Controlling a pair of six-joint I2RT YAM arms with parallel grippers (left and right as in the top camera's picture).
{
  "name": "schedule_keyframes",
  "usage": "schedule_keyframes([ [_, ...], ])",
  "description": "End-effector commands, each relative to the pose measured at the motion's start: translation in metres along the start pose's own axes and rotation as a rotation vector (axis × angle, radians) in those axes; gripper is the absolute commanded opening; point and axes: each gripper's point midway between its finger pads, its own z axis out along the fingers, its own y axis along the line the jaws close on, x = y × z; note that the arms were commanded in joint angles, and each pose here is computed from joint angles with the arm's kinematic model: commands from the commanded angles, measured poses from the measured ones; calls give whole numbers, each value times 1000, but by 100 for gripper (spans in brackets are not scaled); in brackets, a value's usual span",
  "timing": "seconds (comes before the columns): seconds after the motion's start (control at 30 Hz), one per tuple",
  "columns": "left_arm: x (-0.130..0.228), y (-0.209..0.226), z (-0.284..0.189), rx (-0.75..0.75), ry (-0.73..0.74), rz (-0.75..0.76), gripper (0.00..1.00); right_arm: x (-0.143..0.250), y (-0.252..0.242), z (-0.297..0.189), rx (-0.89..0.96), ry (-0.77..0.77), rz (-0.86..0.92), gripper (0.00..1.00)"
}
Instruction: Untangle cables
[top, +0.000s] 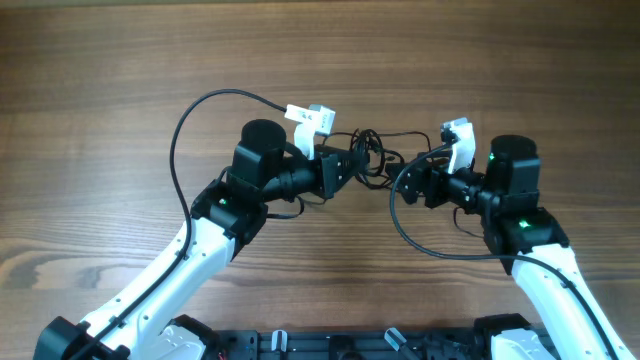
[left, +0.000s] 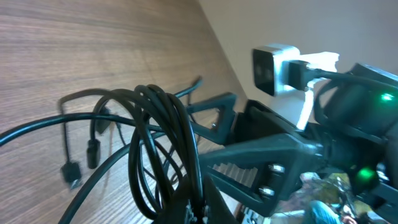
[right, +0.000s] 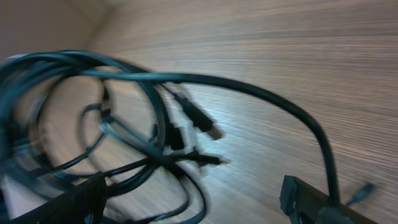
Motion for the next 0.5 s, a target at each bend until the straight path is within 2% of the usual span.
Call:
schedule_keyframes([
  [0.0,-1,-32,-5,125,32,39,4,-3,-43,2,249,-37,99,97],
  [0.07,4,-39,-5,160,58,44,4,-6,-65,-4,371,-84,214,97],
  [0.23,21,-61,-11,289,150,79,4,-1,-113,-32,679,-180,376,100],
  [0.3,19,-62,-13,290,144,84,4,10,-126,-43,777,-172,420,100],
  [0.47,-3,-41,-25,239,77,63,4,49,-134,-57,885,-64,520,100],
])
